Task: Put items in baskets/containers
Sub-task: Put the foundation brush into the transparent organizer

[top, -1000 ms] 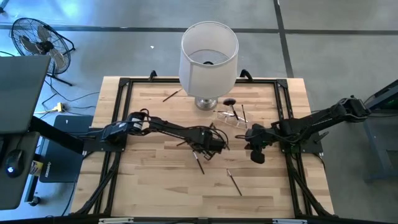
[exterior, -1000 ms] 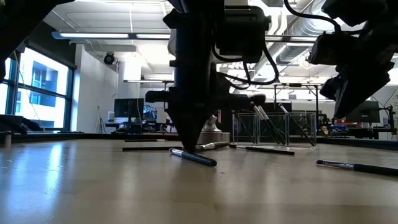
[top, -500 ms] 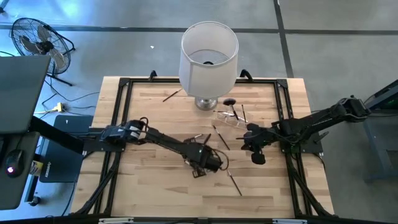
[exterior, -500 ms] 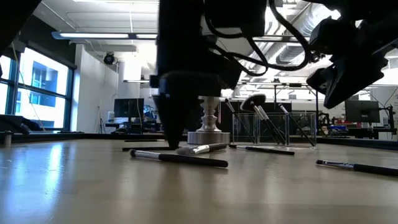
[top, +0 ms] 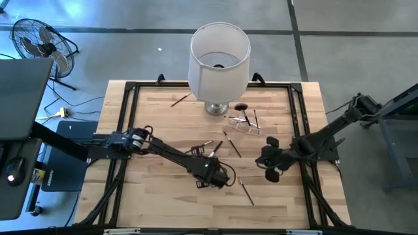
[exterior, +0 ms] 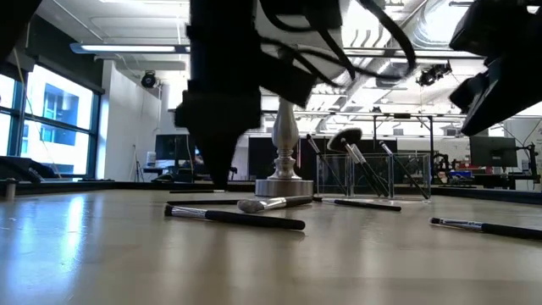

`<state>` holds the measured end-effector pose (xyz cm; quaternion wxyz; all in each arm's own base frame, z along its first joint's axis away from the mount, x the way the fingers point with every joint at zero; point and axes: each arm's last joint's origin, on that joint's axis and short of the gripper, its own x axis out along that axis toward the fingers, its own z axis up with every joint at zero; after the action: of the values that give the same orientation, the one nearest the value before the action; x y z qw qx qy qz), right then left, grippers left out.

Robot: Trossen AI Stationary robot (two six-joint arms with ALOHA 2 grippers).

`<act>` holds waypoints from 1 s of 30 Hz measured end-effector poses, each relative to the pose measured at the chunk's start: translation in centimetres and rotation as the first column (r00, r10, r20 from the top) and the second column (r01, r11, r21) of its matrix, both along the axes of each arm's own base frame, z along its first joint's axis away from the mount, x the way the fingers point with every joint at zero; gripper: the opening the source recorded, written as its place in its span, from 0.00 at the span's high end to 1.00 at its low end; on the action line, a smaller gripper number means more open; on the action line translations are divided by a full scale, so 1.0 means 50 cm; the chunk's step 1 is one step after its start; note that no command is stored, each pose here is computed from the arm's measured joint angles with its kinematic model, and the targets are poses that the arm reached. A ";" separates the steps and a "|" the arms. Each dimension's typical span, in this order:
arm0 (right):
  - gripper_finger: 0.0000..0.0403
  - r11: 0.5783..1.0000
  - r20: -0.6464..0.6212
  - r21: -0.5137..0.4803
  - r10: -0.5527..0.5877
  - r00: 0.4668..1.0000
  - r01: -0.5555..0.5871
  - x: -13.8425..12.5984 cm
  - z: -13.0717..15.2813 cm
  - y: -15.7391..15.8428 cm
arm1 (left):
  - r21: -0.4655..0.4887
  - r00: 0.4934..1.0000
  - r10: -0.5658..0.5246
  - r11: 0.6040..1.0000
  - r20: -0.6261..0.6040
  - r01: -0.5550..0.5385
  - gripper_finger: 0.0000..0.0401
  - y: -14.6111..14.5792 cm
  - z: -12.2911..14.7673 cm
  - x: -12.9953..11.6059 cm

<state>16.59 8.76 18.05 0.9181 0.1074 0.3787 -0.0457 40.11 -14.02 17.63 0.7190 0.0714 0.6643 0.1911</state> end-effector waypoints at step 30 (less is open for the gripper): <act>0.99 0.984 -0.069 -0.168 -0.066 0.995 0.054 0.080 -0.022 -0.004 | -0.537 0.684 0.535 0.808 0.496 -0.243 0.87 0.058 0.023 -0.133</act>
<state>20.58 8.57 16.95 0.9073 0.0402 0.4042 -0.1087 33.45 -11.10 18.78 0.8352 -0.3030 0.4106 0.2049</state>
